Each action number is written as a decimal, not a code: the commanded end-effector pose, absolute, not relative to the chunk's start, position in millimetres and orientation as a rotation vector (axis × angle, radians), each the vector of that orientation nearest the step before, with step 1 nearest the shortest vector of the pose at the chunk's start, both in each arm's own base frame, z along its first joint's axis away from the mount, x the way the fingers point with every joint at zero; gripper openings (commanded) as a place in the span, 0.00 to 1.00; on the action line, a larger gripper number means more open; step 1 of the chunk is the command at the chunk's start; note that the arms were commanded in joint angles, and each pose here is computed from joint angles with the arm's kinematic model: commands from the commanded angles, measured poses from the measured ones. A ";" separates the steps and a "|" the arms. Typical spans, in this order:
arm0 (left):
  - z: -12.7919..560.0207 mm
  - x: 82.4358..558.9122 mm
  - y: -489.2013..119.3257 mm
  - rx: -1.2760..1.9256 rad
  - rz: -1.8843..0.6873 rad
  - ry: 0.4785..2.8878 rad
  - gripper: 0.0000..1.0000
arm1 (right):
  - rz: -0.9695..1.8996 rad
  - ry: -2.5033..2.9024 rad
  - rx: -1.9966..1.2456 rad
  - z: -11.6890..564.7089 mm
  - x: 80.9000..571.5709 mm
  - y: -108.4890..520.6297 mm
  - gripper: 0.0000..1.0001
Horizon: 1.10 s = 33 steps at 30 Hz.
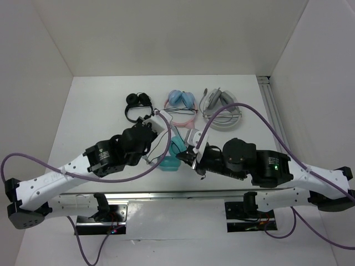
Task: Wrap the headphones
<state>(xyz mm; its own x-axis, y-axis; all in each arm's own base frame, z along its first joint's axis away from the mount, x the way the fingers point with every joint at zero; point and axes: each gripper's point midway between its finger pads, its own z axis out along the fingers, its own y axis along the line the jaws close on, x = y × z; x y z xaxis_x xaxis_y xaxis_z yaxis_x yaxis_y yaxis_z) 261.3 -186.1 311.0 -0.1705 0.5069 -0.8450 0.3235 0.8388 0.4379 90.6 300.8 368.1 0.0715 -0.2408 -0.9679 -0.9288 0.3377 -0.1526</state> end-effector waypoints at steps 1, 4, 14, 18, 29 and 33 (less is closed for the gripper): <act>320.5 250.5 -177.4 0.685 0.253 1.735 0.00 | 0.559 1.478 -1.062 378.2 116.3 280.8 0.00; 304.6 234.4 -174.8 0.765 0.219 1.786 0.00 | 0.419 1.504 -0.936 378.5 140.0 262.8 0.00; 327.3 170.3 -185.0 0.900 -0.251 1.759 0.00 | 0.109 1.514 -0.586 388.3 187.4 217.8 0.00; 322.9 160.6 -187.8 0.959 -0.294 1.771 0.00 | 0.090 1.522 -0.540 389.4 202.6 217.3 0.00; 384.3 143.6 -168.6 0.792 -0.482 1.649 0.00 | 0.128 1.516 -0.562 353.1 215.5 240.9 0.00; 411.6 141.5 -159.2 0.683 -0.547 1.585 0.00 | 0.156 1.503 -0.561 341.3 215.7 249.2 0.00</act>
<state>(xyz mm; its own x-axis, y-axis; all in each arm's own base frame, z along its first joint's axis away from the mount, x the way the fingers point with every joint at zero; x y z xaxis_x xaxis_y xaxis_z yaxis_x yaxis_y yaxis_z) 147.9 -162.4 362.8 -0.0922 0.3285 -0.9400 0.7079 0.6855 0.1701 209.3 247.4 325.9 0.0569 -0.3433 -0.9375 -0.4679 0.8203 -0.3288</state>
